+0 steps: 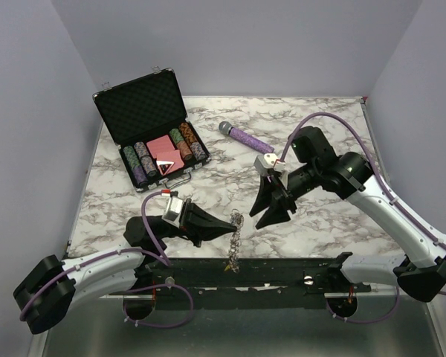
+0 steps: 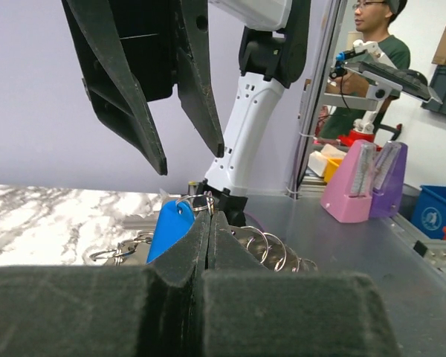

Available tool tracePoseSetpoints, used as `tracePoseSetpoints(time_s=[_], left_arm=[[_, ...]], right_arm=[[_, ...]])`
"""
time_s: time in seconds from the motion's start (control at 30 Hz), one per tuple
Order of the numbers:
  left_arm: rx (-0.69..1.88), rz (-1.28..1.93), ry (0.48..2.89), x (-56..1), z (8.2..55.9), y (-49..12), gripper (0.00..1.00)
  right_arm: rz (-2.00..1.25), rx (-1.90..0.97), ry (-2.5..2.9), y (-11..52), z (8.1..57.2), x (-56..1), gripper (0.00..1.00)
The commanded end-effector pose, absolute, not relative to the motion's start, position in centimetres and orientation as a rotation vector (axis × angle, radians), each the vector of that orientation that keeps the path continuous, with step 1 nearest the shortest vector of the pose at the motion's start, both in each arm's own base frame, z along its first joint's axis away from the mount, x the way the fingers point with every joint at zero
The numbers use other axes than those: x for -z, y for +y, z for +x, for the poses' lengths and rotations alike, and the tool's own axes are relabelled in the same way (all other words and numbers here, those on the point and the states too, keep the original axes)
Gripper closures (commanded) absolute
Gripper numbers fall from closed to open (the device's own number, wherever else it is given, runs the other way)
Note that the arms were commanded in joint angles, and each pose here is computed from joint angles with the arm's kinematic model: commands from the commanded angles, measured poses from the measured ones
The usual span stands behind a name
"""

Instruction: Put the keys on the keyring

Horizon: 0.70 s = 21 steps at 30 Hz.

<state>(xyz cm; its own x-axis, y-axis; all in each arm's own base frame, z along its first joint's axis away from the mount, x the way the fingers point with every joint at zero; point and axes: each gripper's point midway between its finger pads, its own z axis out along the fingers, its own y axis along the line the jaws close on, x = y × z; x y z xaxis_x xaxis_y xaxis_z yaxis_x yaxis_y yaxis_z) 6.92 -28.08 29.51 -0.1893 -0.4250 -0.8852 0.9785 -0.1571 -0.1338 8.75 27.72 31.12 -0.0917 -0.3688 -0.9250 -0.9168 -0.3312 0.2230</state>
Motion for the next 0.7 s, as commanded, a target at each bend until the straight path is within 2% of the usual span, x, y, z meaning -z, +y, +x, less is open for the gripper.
tracePoseSetpoints(time_s=[0.0,0.67], left_arm=[[1.497,0.828,0.757,-32.6,7.3,-27.4,1.00],[1.429,0.787,0.771,-32.7,9.1,-28.1,1.00]], right_arm=[[-1.682,-1.441,1.313,28.0,8.6,-32.0,0.52],[-1.615,-1.467,1.410,29.2,10.0,-30.6,0.55]])
